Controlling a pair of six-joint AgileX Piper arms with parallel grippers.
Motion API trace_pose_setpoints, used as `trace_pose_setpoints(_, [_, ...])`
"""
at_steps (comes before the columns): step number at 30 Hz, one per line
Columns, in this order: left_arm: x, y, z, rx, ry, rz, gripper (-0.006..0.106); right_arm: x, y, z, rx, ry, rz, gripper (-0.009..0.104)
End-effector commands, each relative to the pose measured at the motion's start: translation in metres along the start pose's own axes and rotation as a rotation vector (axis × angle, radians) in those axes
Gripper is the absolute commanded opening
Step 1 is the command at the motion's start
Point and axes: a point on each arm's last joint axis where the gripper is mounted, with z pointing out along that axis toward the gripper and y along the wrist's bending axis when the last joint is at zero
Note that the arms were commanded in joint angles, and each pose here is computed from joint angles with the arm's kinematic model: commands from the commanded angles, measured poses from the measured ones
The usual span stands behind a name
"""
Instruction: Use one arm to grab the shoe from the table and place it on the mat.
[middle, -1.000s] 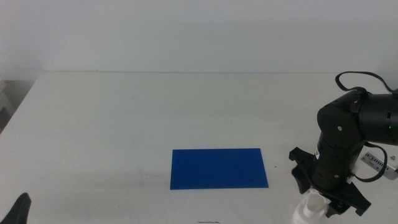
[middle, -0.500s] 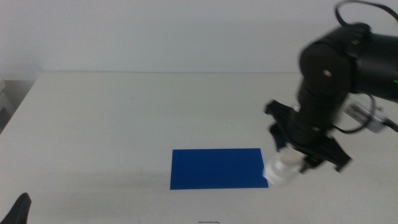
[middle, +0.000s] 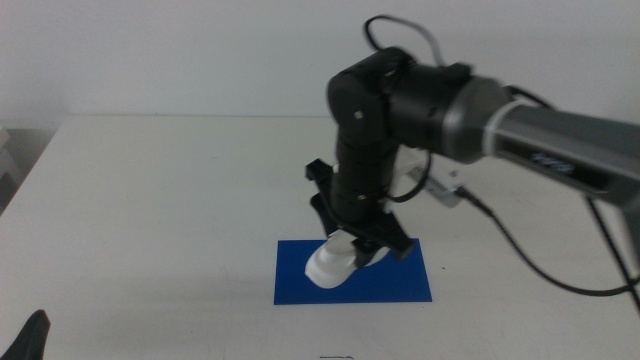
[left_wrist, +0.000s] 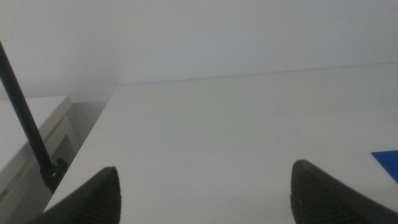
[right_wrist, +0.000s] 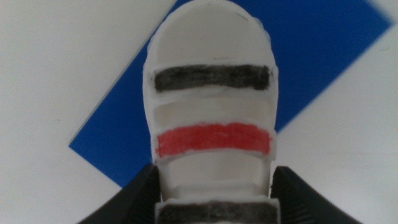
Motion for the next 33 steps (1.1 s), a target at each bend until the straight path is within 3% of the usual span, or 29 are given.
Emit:
trace_pose_setpoints(1, [-0.0095, 0.0003, -0.0020, -0.001, -0.104, -0.023, 0.094, 0.0007, 0.0014, -0.0235, 0.007, 0.006, -0.008, -0.001])
trace_pose_setpoints(12, [-0.0095, 0.0003, -0.0020, -0.001, -0.104, -0.023, 0.094, -0.0042, 0.0025, -0.0181, 0.018, -0.050, -0.025, -0.001])
trace_pose_setpoints(15, [-0.0095, 0.0003, -0.0020, -0.001, -0.104, -0.023, 0.094, -0.0058, 0.0025, -0.0182, 0.020, -0.067, -0.106, -0.001])
trace_pose_setpoints(17, [-0.0095, 0.0003, -0.0020, -0.001, -0.104, -0.023, 0.094, -0.0064, 0.0024, -0.0191, 0.026, -0.072, -0.298, -0.001])
trace_pose_setpoints(22, [-0.0095, 0.0003, -0.0020, -0.001, -0.104, -0.023, 0.094, -0.0034, 0.0023, -0.0195, 0.034, -0.029, -1.080, -0.001])
trace_pose_setpoints(27, [-0.0095, 0.0003, -0.0020, -0.001, -0.104, -0.023, 0.094, -0.0051, 0.0027, -0.0196, 0.059, -0.034, -1.756, -0.001])
trace_pose_setpoints(33, [-0.0095, 0.0003, -0.0020, -0.001, -0.104, -0.023, 0.094, -0.0048, 0.0027, -0.0196, 0.066, -0.022, -2.168, -0.001])
